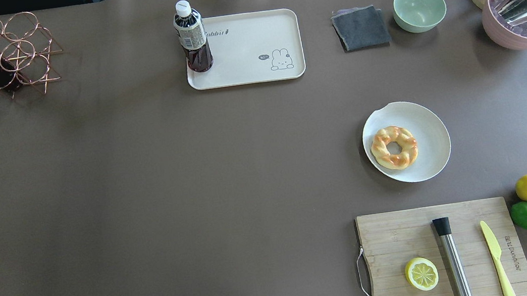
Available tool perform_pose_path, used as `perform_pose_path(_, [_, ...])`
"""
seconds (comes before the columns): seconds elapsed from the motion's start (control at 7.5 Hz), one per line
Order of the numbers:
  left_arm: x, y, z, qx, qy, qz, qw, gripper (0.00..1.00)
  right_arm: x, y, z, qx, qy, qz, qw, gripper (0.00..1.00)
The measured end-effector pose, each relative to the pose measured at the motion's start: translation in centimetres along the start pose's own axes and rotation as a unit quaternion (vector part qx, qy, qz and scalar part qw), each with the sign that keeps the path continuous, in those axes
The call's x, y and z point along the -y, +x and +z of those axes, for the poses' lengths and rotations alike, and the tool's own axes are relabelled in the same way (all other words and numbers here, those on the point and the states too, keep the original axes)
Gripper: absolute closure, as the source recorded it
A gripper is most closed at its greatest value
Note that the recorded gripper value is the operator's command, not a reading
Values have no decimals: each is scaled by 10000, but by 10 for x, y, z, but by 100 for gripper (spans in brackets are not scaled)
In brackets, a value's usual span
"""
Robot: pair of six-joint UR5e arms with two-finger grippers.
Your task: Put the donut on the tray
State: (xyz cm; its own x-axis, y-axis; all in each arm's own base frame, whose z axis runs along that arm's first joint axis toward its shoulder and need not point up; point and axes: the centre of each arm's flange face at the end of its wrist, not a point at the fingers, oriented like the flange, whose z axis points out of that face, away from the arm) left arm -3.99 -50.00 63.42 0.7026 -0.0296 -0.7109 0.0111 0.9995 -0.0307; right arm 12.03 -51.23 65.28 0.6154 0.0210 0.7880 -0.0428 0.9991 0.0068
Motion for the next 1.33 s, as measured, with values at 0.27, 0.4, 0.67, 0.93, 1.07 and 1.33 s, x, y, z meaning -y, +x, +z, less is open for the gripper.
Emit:
perform_pose_path(0.27, [0,0,0,1,-1,-1,10000,2,1,-1,-1,-2,5,-6,10000,0])
perform_pose_path(0.4, [0,0,0,-1,-3,-3,10000,2,1,-1,-1,-2,4,-3,10000,0])
perform_pose_path(0.67, [0,1,2,2,-22,2,10000,2,1,-1,-1,-3,4,-2,10000,0])
perform_pose_path(0.93, [1,3,2,2,-22,20,10000,2,1,0,0,-2,-1,0,10000,0])
perform_pose_path(1.07, [1,3,2,3,-25,20,10000,2,1,0,0,-5,-4,3,10000,0])
perform_pose_path(1.33, [1,3,3,3,-30,19,10000,2,0,1,0,-3,-6,7,10000,0])
